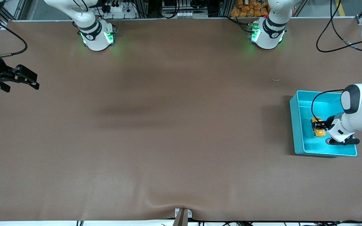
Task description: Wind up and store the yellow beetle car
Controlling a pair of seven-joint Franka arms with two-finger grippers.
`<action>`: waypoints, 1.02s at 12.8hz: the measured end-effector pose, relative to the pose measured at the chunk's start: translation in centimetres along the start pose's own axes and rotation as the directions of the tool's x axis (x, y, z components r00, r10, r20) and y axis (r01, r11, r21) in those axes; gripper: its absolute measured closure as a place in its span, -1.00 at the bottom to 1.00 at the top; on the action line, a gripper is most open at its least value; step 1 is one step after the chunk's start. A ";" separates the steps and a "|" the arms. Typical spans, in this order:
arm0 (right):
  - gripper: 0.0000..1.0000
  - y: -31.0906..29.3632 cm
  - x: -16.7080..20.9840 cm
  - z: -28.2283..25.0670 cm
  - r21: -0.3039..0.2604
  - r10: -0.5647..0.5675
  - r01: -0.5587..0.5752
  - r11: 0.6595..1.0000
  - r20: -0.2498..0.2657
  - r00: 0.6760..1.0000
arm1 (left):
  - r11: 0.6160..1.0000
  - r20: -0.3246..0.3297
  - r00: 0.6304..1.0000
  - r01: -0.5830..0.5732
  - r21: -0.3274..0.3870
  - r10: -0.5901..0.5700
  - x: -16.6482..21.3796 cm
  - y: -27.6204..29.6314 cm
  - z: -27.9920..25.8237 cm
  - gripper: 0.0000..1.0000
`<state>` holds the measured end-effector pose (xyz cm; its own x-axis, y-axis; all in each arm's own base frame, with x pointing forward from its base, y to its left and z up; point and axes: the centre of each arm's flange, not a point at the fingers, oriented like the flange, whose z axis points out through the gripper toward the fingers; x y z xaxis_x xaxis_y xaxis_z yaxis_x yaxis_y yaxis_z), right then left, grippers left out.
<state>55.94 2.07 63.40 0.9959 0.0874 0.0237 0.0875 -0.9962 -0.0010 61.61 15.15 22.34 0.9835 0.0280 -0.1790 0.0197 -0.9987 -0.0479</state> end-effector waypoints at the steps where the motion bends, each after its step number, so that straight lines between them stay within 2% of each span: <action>1: -1.00 0.0 0.0 0.0 0.000 0.000 0.000 1.000 0.000 1.000 | 1.000 0.001 1.000 0.005 0.001 -0.005 0.0 -0.3 0.1 0.07; 2: -1.00 0.0 0.0 0.0 0.000 0.000 0.000 1.000 -0.001 1.000 | 1.000 0.002 1.000 0.008 0.001 -0.008 0.0 -0.6 0.3 0.07; 3: -1.00 0.0 0.0 0.0 0.000 0.001 -0.001 1.000 -0.001 1.000 | 1.000 0.002 1.000 0.010 0.001 -0.010 0.0 -0.6 0.3 -0.01; 7: -1.00 0.1 0.0 -0.1 0.000 0.002 -0.002 1.000 -0.001 1.000 | 1.000 -0.020 1.000 0.008 0.006 -0.008 0.4 -0.6 -1.1 -0.91; 8: -1.00 0.1 0.0 -0.1 0.000 0.002 -0.002 1.000 -0.001 1.000 | 1.000 -0.032 0.999 0.001 0.010 -0.001 0.4 -0.1 -2.2 -1.00; 10: -1.00 0.1 0.0 -0.1 0.000 0.003 -0.003 1.000 -0.002 1.000 | 0.999 -0.068 0.997 -0.038 0.022 0.040 0.6 2.8 -6.4 -1.00; 13: -1.00 0.2 0.0 -0.1 0.000 0.004 -0.004 1.000 -0.002 1.000 | 0.994 -0.169 0.980 -0.092 0.060 0.101 0.0 8.3 -14.3 -1.00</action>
<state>55.95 1.89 63.49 0.9962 0.0834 0.0255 0.0835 -0.9965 -0.0009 64.30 6.24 35.97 0.9966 -0.0810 -0.0138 -0.0819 -0.9926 -0.0900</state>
